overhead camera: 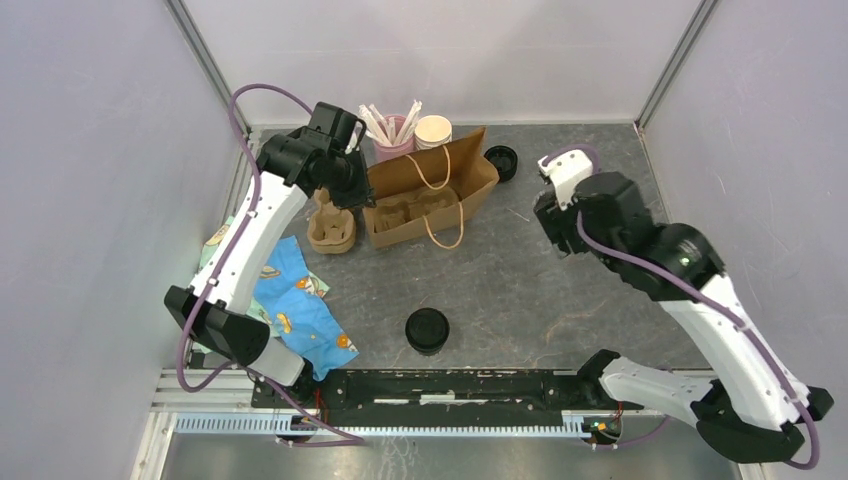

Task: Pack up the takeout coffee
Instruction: Pick up the coffee cup from the center of the board, then place the coffee cup on the cup tray.

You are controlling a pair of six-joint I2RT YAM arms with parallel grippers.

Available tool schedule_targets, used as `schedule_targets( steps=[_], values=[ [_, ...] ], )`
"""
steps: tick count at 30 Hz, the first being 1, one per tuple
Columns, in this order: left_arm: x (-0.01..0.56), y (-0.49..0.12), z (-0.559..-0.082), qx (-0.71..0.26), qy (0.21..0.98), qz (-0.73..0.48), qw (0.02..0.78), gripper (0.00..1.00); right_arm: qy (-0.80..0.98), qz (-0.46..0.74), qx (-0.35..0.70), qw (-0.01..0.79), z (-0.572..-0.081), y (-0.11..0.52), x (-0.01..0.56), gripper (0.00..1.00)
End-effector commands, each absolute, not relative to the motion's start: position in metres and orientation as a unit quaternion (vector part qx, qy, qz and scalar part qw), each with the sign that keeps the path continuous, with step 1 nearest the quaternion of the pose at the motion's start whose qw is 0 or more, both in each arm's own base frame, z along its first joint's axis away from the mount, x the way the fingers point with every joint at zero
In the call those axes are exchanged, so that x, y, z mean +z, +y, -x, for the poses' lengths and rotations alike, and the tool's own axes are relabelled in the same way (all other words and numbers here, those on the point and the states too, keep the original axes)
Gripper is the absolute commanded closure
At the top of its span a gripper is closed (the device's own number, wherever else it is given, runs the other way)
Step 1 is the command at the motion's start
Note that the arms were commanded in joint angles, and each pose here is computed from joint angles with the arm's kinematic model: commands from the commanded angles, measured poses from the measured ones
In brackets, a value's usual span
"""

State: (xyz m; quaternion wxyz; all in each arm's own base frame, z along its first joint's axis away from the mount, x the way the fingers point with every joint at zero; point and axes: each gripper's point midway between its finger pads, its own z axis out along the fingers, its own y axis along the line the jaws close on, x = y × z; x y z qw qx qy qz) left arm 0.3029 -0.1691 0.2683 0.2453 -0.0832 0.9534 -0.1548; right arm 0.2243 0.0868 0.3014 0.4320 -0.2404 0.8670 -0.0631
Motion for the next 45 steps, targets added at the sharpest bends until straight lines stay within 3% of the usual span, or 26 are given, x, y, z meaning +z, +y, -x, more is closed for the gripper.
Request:
schedule_targets(
  steps=[1, 6, 11, 15, 27, 33, 45],
  values=[
    [0.28, -0.171, -0.298, -0.182, 0.943, 0.049, 0.274, 0.98, 0.762, 0.38, -0.073, 0.52, -0.241, 0.104, 0.373, 1.0],
    [0.278, -0.172, -0.29, -0.195, 0.939, 0.042, 0.28, 0.98, 0.624, 0.533, -0.042, 0.57, -0.238, 0.147, 0.409, 1.0],
    [0.275, -0.168, -0.285, -0.19, 0.938, 0.036, 0.287, 0.98, 0.515, 0.655, -0.028, 0.553, -0.23, 0.178, 0.424, 1.0],
    [0.274, -0.166, -0.282, -0.185, 0.938, 0.034, 0.291, 0.98, 0.497, 0.678, -0.027, 0.541, -0.234, 0.187, 0.432, 1.0],
    [0.273, -0.17, -0.277, -0.188, 0.93, 0.014, 0.315, 0.98, 0.504, 0.734, -0.009, 0.455, -0.219, 0.2, 0.382, 1.0],
    [0.267, -0.173, -0.276, -0.198, 0.926, 0.001, 0.321, 0.98, 0.517, 0.749, -0.052, 0.412, -0.226, 0.206, 0.358, 1.0],
    [0.262, -0.183, -0.271, -0.221, 0.917, -0.027, 0.33, 0.98, 0.505, 0.734, -0.121, 0.439, -0.245, 0.236, 0.358, 1.0]
  ],
)
